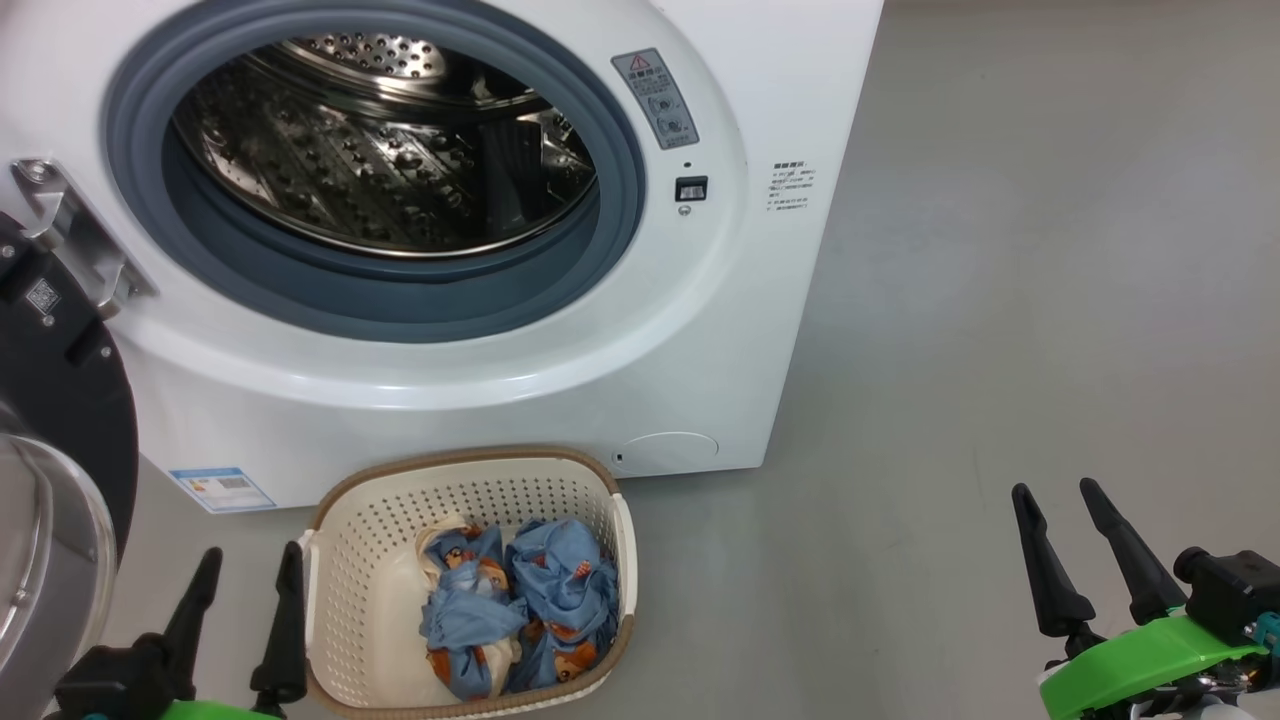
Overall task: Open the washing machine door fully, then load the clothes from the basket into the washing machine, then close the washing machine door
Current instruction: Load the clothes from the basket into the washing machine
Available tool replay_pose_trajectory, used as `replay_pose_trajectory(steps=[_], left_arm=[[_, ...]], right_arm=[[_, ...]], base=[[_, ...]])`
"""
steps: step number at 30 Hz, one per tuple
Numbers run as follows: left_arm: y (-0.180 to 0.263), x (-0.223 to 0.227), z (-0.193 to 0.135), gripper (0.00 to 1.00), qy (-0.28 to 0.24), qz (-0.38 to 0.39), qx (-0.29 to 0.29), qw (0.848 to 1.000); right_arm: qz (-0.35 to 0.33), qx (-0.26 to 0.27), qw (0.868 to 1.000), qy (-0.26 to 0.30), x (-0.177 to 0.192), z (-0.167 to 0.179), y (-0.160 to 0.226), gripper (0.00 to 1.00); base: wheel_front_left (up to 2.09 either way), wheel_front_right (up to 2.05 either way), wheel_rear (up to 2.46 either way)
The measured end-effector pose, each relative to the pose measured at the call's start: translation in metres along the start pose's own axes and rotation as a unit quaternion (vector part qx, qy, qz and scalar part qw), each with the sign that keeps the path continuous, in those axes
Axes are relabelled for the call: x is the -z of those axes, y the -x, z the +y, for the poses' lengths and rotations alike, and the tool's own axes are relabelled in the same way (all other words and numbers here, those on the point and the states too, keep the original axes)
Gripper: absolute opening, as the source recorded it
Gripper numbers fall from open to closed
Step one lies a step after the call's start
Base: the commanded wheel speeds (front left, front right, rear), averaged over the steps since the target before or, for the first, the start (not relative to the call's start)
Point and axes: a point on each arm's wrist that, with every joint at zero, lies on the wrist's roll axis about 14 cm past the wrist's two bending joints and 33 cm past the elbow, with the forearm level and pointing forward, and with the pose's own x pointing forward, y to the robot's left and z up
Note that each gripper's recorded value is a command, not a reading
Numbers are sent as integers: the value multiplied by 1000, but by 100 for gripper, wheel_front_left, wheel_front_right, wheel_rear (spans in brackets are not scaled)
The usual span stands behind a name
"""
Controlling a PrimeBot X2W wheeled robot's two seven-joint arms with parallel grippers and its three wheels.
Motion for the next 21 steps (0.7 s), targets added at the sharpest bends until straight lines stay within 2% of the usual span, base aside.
replay_pose_trajectory(steps=[8,21], left_arm=[[-2,27,-14,100,24,37,9,999],[-27,113,-35,100,35,165,37,985]], right_arm=[[7,3,1000,-4,6,0,-4,100],[19,6,1000,-13,21,3,-36,100]], base=[[0,0,0],[0,0,0]])
